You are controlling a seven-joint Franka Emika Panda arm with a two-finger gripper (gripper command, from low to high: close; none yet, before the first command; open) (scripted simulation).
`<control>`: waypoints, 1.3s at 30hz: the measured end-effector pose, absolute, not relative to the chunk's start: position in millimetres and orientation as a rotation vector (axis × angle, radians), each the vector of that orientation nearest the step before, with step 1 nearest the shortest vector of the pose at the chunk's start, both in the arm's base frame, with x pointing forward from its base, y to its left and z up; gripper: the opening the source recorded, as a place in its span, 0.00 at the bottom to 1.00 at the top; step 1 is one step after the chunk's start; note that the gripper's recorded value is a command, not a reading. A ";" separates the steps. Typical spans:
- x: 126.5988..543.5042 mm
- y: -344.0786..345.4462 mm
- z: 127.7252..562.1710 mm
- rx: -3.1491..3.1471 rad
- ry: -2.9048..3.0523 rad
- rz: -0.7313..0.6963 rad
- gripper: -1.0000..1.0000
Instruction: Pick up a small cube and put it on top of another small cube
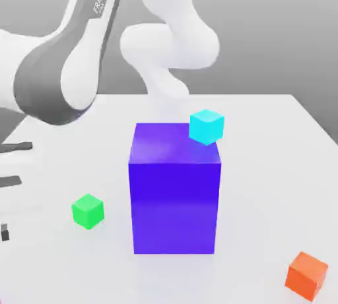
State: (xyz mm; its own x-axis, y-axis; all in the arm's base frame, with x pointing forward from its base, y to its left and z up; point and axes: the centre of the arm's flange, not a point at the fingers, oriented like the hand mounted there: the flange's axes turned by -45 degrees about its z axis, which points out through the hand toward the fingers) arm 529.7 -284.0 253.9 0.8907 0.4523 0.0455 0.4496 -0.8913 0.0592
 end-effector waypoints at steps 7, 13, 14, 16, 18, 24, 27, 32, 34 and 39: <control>513.6 -309.8 136.3 3.036 0.805 0.001 0.00; 513.0 -309.7 129.2 3.038 0.806 -0.001 0.00; 513.1 -309.9 133.8 3.038 0.806 -0.001 0.00; 513.5 -310.2 157.6 3.038 0.807 -0.001 0.00; 511.0 -309.6 186.0 3.037 0.797 -0.007 0.00; 457.0 -301.0 231.2 3.006 0.524 -0.095 0.00; 425.9 -293.2 247.1 2.996 0.374 -0.109 0.00; 372.2 -274.7 262.1 3.002 0.124 -0.094 0.00; 350.4 -265.3 263.5 3.013 0.022 -0.081 0.00; 306.5 -223.8 256.9 3.064 -0.176 -0.033 0.00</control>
